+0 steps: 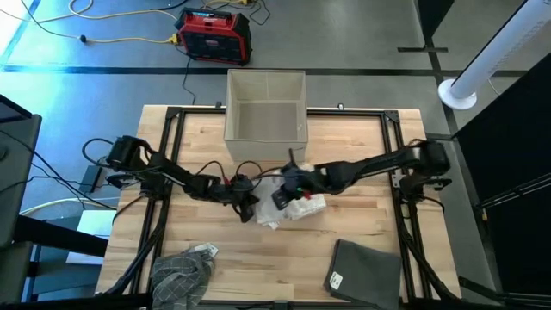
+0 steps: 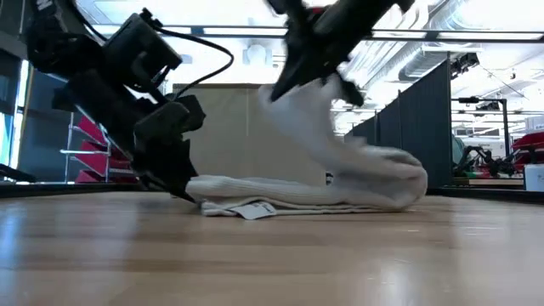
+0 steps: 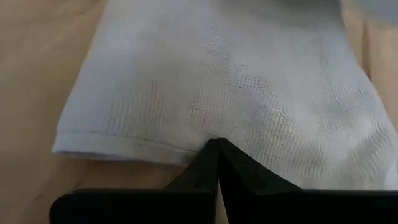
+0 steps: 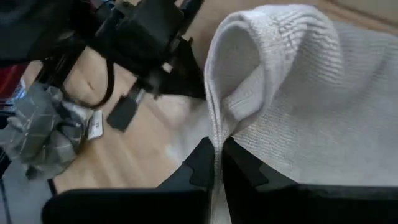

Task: Fold towel
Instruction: Fold the white towel

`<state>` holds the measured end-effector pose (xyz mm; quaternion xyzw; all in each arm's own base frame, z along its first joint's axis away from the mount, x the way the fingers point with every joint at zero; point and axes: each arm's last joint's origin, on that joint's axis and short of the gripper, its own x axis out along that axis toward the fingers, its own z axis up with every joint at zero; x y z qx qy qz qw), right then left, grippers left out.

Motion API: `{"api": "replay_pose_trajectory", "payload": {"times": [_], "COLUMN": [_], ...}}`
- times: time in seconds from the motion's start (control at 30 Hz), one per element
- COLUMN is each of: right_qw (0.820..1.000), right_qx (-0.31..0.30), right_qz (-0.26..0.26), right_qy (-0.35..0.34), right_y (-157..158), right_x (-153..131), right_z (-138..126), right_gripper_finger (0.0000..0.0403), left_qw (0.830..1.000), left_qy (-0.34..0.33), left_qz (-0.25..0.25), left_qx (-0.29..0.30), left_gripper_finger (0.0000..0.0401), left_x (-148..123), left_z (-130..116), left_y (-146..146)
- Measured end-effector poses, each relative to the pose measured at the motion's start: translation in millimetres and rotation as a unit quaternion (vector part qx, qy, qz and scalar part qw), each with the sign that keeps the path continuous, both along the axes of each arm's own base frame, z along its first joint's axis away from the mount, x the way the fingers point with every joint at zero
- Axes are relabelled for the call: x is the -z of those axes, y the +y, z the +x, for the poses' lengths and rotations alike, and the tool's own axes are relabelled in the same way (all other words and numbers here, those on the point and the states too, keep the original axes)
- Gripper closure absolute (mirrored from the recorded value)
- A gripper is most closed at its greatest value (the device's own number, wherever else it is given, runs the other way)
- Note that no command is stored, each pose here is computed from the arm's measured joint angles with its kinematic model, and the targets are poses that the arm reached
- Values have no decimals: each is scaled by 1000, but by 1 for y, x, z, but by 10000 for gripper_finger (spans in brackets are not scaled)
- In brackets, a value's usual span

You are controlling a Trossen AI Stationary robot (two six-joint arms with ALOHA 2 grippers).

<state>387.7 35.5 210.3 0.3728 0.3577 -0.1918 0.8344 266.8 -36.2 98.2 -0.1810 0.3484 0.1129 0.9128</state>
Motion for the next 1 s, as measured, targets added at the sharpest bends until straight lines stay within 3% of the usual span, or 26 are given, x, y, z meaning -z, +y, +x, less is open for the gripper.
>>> {"api": "replay_pose_trajectory", "payload": {"times": [0.27,0.57,0.77,0.87,1.0], "right_qw": [1000,1000,999,997,990], "right_qx": [11,-24,-24,-26,-84], "right_qz": [-13,0,-34,-61,-58], "right_qy": [-1,-5,20,46,93], "right_y": [-4,-3,-4,-2,6], "right_x": [9,0,-39,-61,-78], "right_z": [23,21,-10,-35,-65], "right_gripper_finger": [385,271,250,259,295], "left_qw": [1000,1000,998,998,996], "left_qy": [4,13,19,4,-57], "left_qz": [4,-2,-40,-37,-18], "left_qx": [16,23,42,44,59], "left_gripper_finger": [401,401,401,401,401], "left_x": [-2,-3,-21,-41,-68], "left_z": [2,0,-9,-17,-22], "left_y": [-1,-1,-4,-4,-2]}}
